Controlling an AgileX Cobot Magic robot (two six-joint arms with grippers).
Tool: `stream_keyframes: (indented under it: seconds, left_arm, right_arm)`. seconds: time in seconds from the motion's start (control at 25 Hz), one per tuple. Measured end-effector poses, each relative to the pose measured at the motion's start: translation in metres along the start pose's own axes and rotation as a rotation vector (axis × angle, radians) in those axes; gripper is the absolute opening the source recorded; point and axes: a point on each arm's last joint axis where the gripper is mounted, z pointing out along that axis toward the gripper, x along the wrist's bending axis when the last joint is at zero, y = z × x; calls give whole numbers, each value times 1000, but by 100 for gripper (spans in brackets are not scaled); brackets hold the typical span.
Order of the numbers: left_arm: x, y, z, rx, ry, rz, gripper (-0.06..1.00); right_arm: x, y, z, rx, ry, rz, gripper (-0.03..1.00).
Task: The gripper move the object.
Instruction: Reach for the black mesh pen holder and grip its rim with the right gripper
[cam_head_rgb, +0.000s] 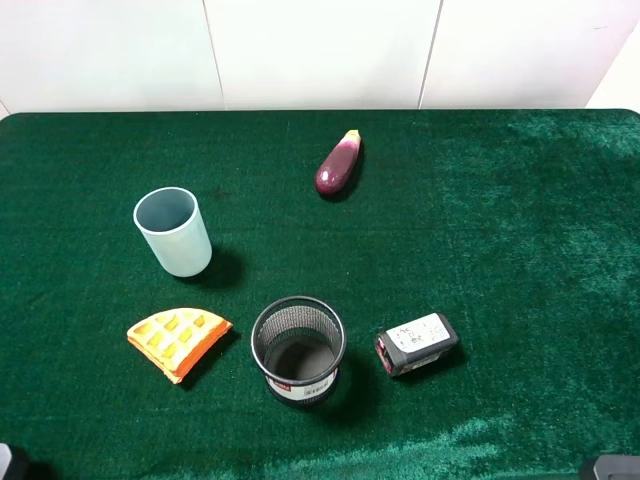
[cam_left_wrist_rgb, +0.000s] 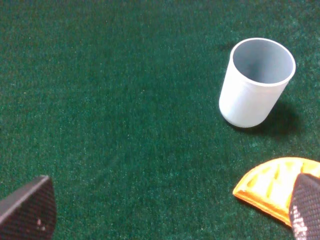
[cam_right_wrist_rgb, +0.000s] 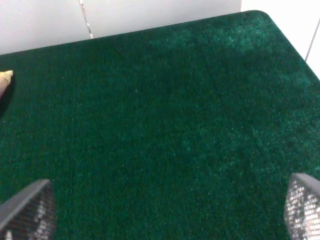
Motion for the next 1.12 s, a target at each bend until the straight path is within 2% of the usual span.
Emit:
stream_keyframes:
  seconds: [0.36, 0.56, 0.76, 1.12]
  left_arm:
    - [0, 0, 0, 0, 0, 0, 94]
    - [0, 0, 0, 0, 0, 0, 94]
    - [0, 0, 0, 0, 0, 0, 94]
    - [0, 0, 0, 0, 0, 0, 94]
  right_arm:
    - [0, 2, 1, 12, 1, 0, 70]
    - [4, 28, 11, 103, -2, -17, 70]
    - [8, 58, 30, 212, 9, -101, 70]
    - [30, 98, 74, 369, 203, -257, 70]
